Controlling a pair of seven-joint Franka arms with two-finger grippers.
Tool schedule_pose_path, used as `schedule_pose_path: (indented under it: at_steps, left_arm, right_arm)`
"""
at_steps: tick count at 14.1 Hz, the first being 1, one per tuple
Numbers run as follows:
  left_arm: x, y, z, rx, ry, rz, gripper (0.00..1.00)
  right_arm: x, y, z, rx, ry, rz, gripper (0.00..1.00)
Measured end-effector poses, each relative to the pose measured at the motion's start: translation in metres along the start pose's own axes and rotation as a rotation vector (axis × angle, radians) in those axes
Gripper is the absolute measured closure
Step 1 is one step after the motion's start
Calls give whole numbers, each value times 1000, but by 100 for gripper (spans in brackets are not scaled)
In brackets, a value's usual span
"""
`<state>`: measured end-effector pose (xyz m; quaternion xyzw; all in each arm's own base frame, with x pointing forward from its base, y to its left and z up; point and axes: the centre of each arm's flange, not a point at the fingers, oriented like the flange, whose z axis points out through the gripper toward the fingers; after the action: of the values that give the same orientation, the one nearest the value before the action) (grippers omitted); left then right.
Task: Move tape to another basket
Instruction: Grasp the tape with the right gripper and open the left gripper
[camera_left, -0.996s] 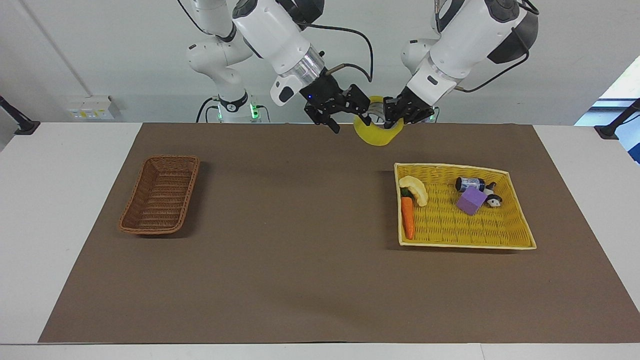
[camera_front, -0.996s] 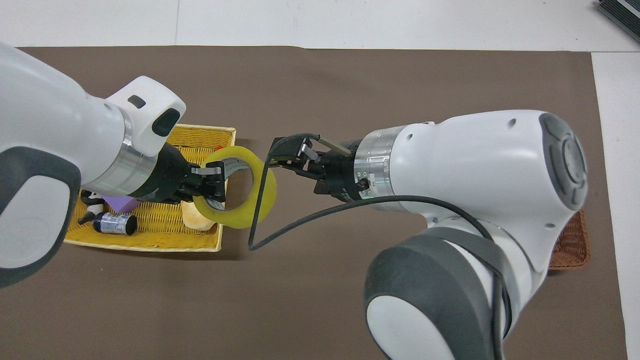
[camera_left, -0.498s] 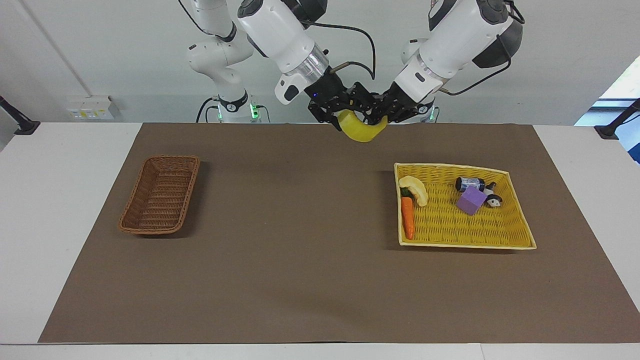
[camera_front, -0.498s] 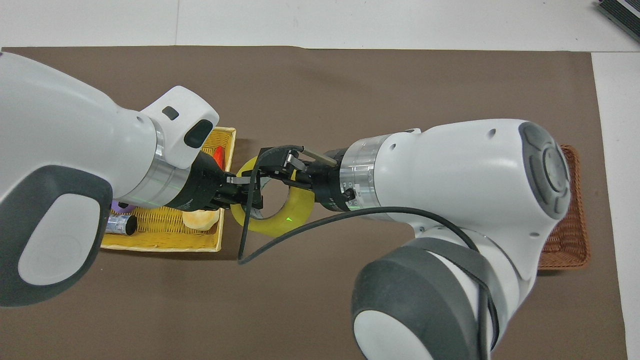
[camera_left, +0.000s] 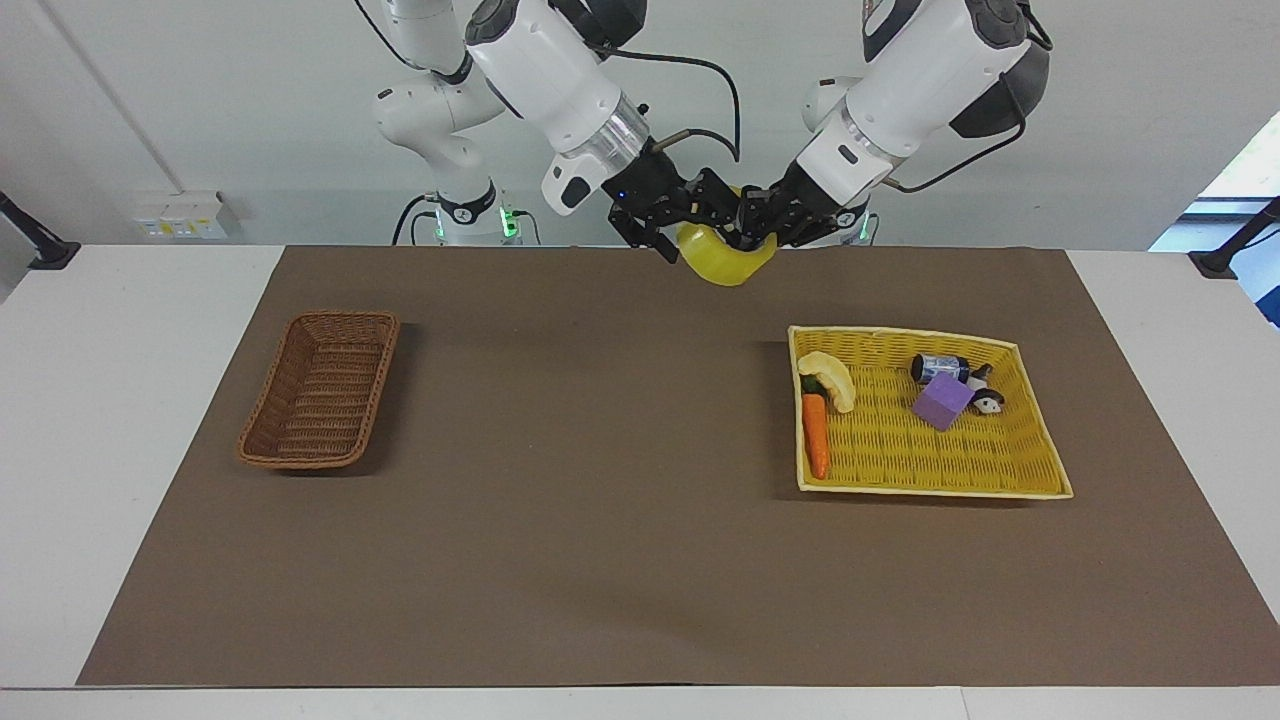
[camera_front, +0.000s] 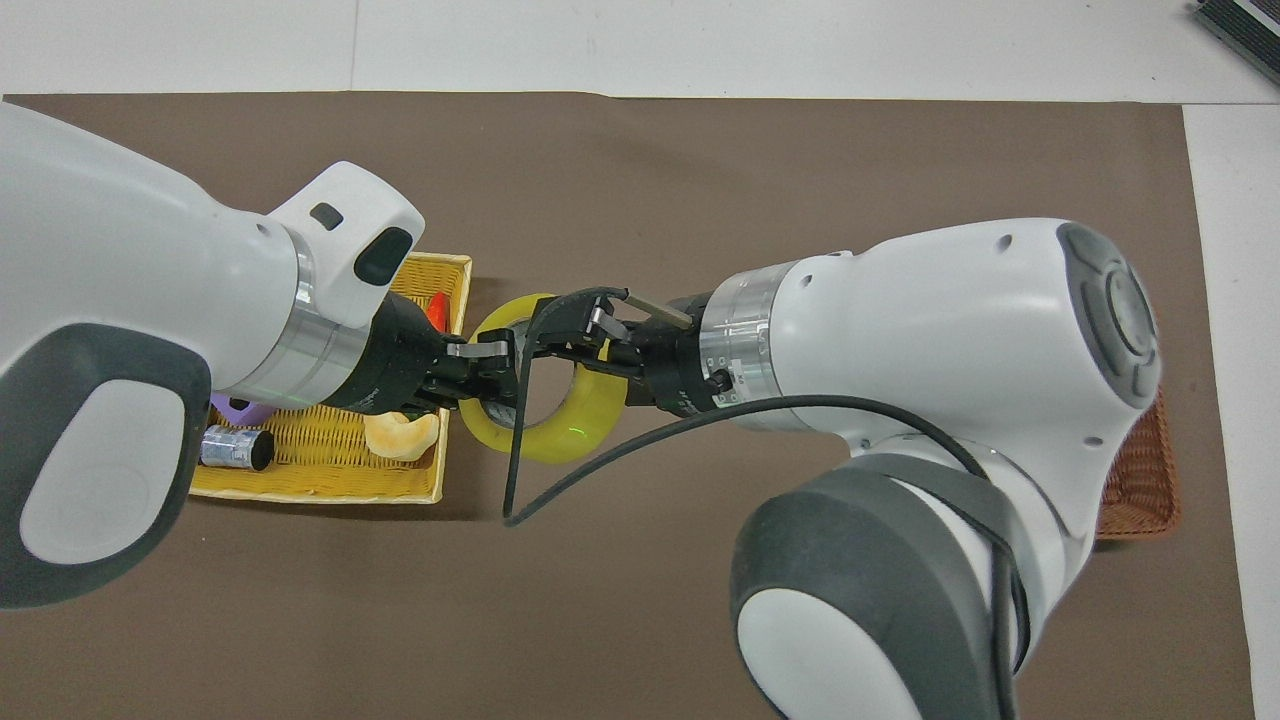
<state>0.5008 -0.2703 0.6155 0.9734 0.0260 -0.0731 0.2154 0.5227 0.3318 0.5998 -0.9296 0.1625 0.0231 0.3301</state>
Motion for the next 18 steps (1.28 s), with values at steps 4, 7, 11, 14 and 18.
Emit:
schedule_pose_path:
  at_steps: [4,7,11,14,18]
  left_arm:
    - [-1,0,4,0,-8,0,78]
    - [-1,1,4,-14,-13,1,78]
    - [1,0,-1,-26,5,4,61]
    - [2,-6,-13,-34,29,-8,28]
    - [6,-17,-31,-44,60,-30,0]
  right_arm:
    - [-2,-3,-2,14,-6,-2,31]
    - [-2,-4,-2,20,-11,6,59]
    - [-2,-1,1,10,-26,26,64]
    - [2,3,1,6,-24,36,79]
    - [5,5,0,4,-21,43,100]
